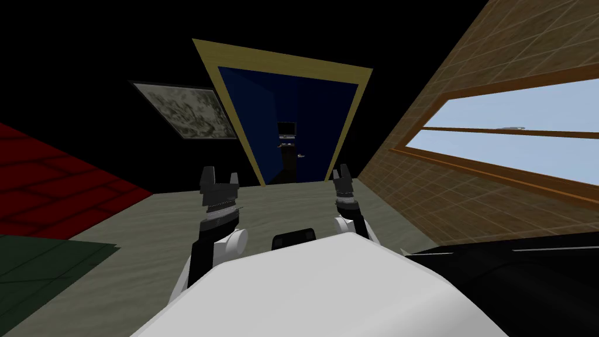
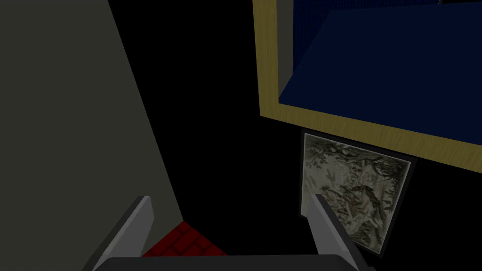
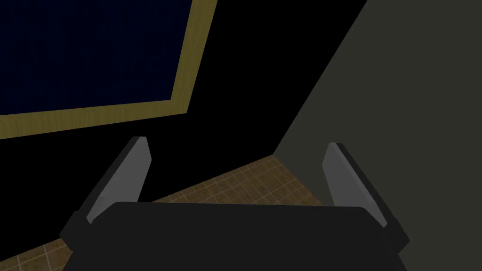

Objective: Push the door open

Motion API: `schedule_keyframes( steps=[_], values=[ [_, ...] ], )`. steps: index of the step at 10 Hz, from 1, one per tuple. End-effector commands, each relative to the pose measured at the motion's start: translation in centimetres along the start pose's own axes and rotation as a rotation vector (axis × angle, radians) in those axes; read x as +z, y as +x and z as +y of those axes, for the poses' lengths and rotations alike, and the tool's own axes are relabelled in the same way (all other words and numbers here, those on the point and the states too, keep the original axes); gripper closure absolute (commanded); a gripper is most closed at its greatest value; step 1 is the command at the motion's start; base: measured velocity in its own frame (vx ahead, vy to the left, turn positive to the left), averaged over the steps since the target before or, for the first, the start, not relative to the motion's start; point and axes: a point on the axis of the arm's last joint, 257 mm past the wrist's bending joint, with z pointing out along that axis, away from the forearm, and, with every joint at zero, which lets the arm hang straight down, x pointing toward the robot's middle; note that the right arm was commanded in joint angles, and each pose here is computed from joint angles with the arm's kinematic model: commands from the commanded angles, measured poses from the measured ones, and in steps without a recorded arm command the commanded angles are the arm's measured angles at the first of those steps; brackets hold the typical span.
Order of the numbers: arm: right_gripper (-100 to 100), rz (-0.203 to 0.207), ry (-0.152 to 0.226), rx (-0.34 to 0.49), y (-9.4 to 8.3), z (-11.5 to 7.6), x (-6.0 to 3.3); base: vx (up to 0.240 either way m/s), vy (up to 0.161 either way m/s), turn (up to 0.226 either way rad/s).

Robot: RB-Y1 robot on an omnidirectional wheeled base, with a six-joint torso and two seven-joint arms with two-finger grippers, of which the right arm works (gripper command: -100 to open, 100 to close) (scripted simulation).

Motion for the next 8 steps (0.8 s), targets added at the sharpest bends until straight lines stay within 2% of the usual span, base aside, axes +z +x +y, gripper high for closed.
schedule_keyframes(
  steps=[1,8],
  values=[
    [-100,0.01,0.015,0.002,0.3,-1.1,-0.21,0.166,0.033,0.018],
    [-100,0.044,0.09,0.015,1.6,-6.4,-1.36,0.162,-0.016,0.01]
  ],
)
